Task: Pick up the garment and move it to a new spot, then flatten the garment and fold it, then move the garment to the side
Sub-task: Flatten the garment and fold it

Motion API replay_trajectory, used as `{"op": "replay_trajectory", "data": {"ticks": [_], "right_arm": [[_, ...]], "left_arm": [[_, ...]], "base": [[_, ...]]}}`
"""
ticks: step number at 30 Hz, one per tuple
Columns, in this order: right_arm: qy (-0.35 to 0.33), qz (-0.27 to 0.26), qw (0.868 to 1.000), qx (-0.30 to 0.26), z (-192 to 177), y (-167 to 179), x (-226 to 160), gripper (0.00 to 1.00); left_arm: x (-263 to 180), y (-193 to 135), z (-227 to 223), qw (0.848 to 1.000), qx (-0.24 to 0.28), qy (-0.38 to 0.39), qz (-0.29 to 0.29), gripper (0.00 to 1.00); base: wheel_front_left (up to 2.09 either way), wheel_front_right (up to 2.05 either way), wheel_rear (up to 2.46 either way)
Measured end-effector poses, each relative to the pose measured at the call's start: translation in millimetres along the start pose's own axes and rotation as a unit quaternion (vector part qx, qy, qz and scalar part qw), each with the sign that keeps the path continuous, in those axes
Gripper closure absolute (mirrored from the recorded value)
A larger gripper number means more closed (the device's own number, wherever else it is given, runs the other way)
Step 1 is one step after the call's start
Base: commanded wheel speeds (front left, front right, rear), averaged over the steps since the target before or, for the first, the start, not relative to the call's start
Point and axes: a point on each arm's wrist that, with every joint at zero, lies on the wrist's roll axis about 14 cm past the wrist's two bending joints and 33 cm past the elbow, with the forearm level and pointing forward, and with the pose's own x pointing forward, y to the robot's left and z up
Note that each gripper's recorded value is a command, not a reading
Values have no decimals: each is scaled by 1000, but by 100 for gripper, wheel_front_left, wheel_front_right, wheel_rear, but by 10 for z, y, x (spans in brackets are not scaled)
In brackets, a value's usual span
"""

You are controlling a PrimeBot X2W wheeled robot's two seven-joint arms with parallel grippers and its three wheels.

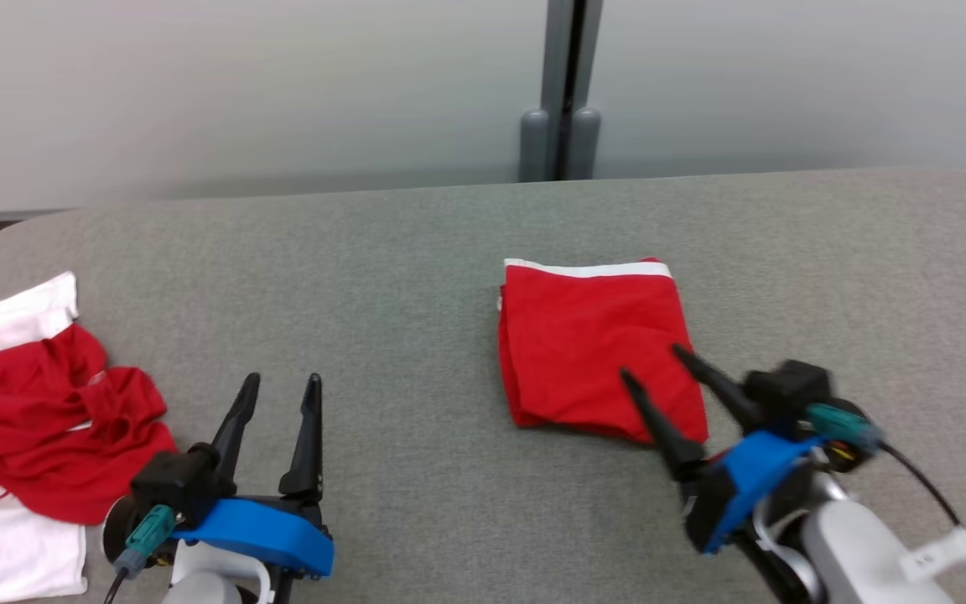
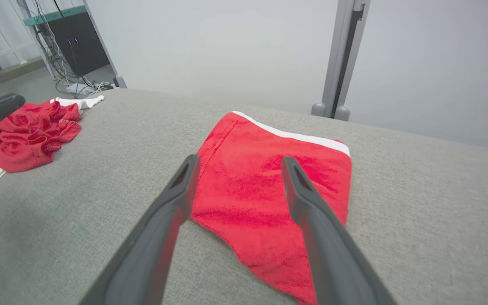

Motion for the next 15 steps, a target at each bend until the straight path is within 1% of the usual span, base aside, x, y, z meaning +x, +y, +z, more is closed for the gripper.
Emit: {"op": "replay_trajectory", "data": {"ticks": [3, 7, 10, 15], "right_arm": [[-45, -73, 996, 6, 134, -362, -262, 0], [-62, -149, 987, 14, 132, -686, -604, 0], [-60, -181, 982, 17, 106, -810, -776, 0], [-59, -203, 977, 20, 85, -893, -923, 0]], "left_arm": [[4, -2, 9, 1000, 0, -1, 1, 0], [-1, 38, 34, 1000, 6, -4, 7, 0], [-18, 58, 41, 1000, 9, -4, 10, 0], [-78, 119, 46, 1000, 12, -4, 23, 0]], "base": [[0, 0, 0], [0, 0, 0], [0, 0, 0], [0, 0, 0]]}}
